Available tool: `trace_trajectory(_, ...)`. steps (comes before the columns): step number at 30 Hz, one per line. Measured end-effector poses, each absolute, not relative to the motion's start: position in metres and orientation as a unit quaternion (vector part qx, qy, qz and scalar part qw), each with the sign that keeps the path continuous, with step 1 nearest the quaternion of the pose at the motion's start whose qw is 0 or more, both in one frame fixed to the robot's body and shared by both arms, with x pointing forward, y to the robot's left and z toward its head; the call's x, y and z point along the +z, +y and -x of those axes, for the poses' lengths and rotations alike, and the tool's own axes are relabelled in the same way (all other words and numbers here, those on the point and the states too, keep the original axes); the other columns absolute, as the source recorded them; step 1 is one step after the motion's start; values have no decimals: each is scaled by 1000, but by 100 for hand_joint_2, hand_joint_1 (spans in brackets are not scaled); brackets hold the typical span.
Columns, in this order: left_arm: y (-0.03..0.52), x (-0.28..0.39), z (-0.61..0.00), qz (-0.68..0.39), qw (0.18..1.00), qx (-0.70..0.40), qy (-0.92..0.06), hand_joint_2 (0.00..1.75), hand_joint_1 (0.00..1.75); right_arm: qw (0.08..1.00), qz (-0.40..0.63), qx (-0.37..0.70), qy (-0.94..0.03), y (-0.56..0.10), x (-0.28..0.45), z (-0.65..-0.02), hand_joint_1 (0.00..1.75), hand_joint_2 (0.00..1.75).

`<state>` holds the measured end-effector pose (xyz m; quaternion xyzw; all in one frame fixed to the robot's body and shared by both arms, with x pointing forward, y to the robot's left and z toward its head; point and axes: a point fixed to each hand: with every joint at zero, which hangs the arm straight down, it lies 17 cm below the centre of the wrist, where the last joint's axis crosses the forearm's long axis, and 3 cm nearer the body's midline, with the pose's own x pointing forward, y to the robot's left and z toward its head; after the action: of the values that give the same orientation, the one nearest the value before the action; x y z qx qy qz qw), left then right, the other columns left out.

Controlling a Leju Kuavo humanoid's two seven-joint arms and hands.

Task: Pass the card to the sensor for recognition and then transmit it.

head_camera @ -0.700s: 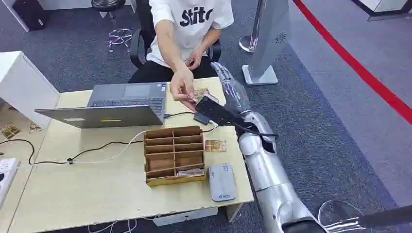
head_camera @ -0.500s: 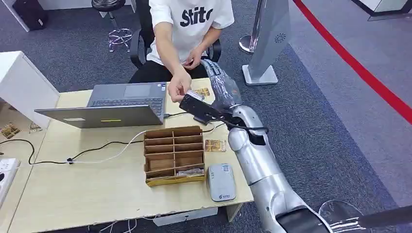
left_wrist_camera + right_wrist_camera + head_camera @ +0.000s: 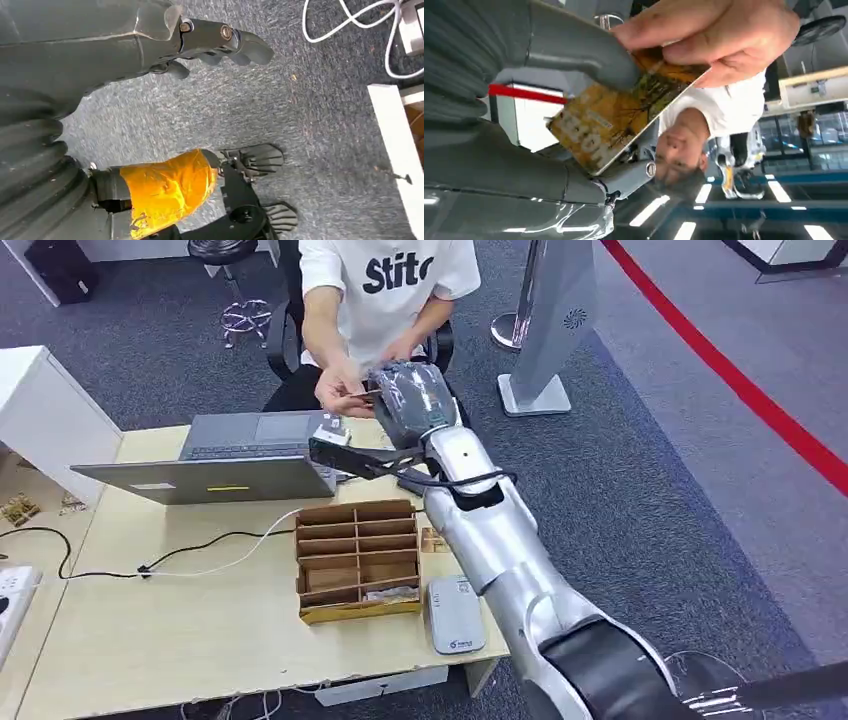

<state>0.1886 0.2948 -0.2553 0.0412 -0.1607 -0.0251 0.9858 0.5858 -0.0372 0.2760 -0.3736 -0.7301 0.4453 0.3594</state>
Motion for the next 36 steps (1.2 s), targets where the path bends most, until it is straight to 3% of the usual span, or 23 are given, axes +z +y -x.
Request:
trace_trajectory(17, 301, -261, -166, -42, 986, 18, -160, 175, 0, 314, 235, 363, -845, -6, 295, -510, 175, 175)
trace_trajectory(23, 316, -269, -131, -50, 985, 67, -153, 175, 0, 359, 215, 304, -856, -59, 250, -459, 175, 175)
trace_trajectory(36, 333, -272, -111, -69, 982, 106, -137, 175, 0, 459, 314, 371, -744, -158, 151, -426, 175, 175)
